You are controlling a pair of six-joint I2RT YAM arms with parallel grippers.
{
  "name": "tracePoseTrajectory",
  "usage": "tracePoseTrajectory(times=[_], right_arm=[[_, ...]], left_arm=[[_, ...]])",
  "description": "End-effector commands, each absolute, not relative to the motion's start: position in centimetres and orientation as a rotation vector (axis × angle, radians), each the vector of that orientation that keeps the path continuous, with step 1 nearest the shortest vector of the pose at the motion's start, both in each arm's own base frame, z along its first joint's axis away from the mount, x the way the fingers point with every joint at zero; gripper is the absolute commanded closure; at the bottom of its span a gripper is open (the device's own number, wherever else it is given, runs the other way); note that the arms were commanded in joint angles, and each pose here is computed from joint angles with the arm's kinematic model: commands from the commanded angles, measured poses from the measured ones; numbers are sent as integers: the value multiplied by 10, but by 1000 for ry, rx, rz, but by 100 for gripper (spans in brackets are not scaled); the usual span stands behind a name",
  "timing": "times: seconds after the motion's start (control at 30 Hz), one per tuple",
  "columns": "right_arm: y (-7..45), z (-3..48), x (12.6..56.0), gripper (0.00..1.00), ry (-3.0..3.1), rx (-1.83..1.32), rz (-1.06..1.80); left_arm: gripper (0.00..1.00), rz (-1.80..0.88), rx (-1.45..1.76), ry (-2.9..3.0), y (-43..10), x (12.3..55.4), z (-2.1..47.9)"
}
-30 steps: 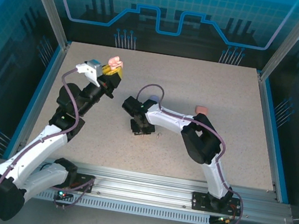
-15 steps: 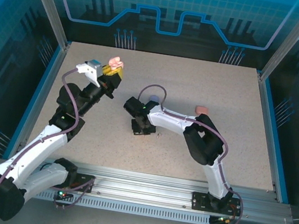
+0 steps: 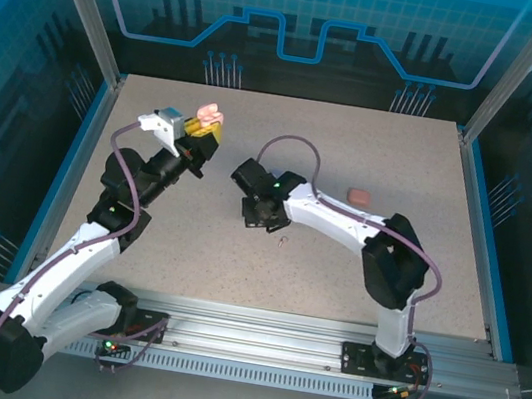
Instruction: Insert wireless bluetooth earbuds into charging case
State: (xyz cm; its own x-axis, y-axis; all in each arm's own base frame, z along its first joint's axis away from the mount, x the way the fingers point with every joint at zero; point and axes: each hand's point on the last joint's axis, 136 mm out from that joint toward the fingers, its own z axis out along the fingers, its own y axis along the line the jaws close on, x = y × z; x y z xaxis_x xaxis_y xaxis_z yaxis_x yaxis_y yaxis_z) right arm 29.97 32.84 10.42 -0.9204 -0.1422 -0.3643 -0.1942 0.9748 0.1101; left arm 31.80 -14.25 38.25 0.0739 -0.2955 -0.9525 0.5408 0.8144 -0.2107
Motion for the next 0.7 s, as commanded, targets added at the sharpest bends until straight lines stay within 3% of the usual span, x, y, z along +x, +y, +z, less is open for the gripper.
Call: tracePoseTrajectory(times=[0.0,0.67], right_arm=[[309,148,313,83,2660,-211,224],[263,404,330,82,1981,-199,595]], left_arm=[[100,-681,294,1254,-154,302,412],[100,-534,494,1072,-200,281,417]])
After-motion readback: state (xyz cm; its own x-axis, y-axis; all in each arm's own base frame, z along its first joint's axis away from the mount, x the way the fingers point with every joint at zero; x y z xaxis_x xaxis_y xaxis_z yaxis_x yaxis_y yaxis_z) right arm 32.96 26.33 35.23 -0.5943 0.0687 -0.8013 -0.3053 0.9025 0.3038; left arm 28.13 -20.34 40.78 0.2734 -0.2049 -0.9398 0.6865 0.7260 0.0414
